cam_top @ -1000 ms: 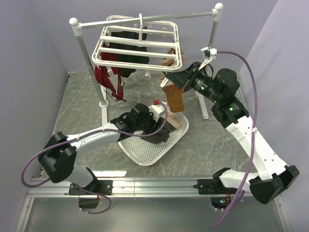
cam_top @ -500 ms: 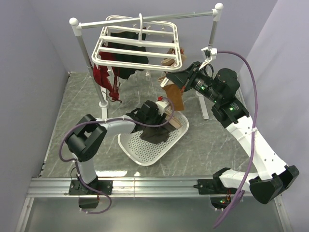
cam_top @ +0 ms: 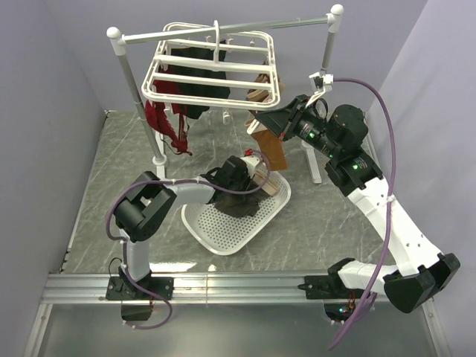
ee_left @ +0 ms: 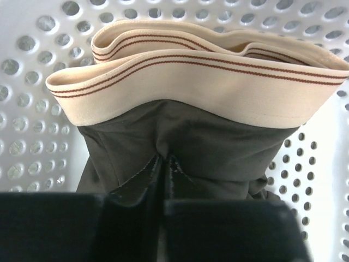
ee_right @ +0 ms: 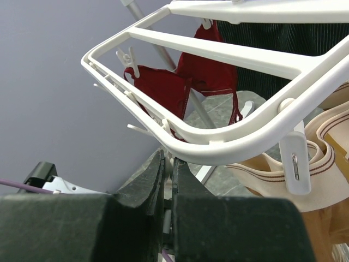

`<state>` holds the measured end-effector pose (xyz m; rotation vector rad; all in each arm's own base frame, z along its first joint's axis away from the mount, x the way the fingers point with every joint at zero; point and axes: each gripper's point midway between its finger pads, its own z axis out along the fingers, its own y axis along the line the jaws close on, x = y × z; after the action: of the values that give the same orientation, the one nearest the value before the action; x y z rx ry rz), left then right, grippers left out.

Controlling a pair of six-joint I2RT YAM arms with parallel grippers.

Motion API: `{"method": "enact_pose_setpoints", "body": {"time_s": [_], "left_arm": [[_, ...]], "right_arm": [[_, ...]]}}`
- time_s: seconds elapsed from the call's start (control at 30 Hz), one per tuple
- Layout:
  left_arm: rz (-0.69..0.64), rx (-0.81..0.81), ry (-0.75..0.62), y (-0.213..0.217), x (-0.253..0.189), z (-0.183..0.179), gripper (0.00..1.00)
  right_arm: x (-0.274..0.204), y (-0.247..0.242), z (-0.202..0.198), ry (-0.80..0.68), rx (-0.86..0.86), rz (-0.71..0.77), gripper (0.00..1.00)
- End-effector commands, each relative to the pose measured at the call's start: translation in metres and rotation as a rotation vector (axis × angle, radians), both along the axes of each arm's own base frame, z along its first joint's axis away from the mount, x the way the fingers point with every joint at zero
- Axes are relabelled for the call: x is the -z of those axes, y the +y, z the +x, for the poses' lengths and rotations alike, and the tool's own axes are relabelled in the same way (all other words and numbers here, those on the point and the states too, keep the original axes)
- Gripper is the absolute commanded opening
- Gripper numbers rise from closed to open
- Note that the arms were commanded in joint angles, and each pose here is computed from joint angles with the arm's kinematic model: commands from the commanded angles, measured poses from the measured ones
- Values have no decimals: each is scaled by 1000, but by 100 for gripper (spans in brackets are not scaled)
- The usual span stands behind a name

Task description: Clip the underwear to the hanger

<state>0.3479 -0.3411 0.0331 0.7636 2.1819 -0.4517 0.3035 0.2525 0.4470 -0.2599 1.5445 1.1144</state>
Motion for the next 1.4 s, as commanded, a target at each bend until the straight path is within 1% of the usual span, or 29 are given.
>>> {"method": "enact_pose_setpoints", "body": {"time_s": [0.0,0.07,0.1,0.17,0.2,0.27,0.3,0.37,0.47,0.53,0.57,0.63,0.67,0.73,0.77,0.83,0.9,1.0,1.03,1.1,1.17,1.2,1.23,1.27,1.3,1.33,1.37], "left_arm": [[-67,-5,-33,-1,-38,-4,4],[-83,15,-35,1,-52,-14,0],[-95,35,-60,4,-68,-23,1],[-99,64,-90,9,-83,-34,1],[-107,90,-130,14,-99,-42,0],[-106,140,-171,21,-118,-53,0],[-106,152,-175,25,-119,-57,0],[-49,224,-164,35,-113,-73,0],[-16,335,-207,47,-120,-93,0],[-13,388,-212,54,-116,-106,1],[-13,427,-267,56,-126,-110,1],[-3,467,-296,62,-121,-121,0],[-11,494,-363,62,-130,-122,0],[25,536,-393,62,-118,-132,0],[34,546,-427,59,-118,-131,0],[51,533,-432,60,-109,-129,0],[51,506,-476,53,-109,-118,0],[49,411,-533,47,-116,-94,0],[24,370,-570,44,-128,-86,0],[-5,351,-591,38,-135,-81,0],[15,373,-583,33,-127,-83,0],[33,392,-558,32,-116,-85,0],[68,423,-499,34,-97,-92,2],[55,502,-456,30,-87,-105,8],[58,548,-423,30,-78,-114,15],[64,603,-393,32,-73,-125,30],[40,648,-371,32,-70,-136,37]], "right_arm": [[-17,-2,-2,-34,-3,13,0],[-17,-3,-3,-37,-4,10,0],[-16,-3,-2,-34,-3,9,0],[-16,-3,-2,-35,-4,8,0],[-16,-4,-2,-35,-1,8,0],[-16,-3,-3,-37,-4,8,0],[-16,-4,-2,-36,-1,7,0],[-15,-3,-2,-35,-2,6,0],[-17,-3,-1,-37,-3,10,0],[-16,-2,-1,-37,-4,10,0],[-16,-2,-1,-35,-4,9,0],[-15,-2,-1,-34,-6,9,0],[-15,-3,0,-34,-3,10,0],[-12,-1,1,-26,-5,8,0],[-12,-1,2,-26,-5,8,0],[-11,-1,2,-23,-5,9,0],[-11,-1,3,-27,-3,6,0],[-11,-1,4,-29,1,0,0],[-10,-1,4,-26,1,-3,0],[-10,-1,4,-27,0,-4,0],[-9,-1,4,-26,3,-2,0],[-9,-1,5,-26,3,-4,0],[-9,-1,5,-26,3,-4,0],[-9,-1,5,-27,3,-3,0],[-10,-1,5,-27,4,-3,0],[-9,-1,5,-28,5,-6,0],[-10,-1,4,-28,3,-6,0]]}}
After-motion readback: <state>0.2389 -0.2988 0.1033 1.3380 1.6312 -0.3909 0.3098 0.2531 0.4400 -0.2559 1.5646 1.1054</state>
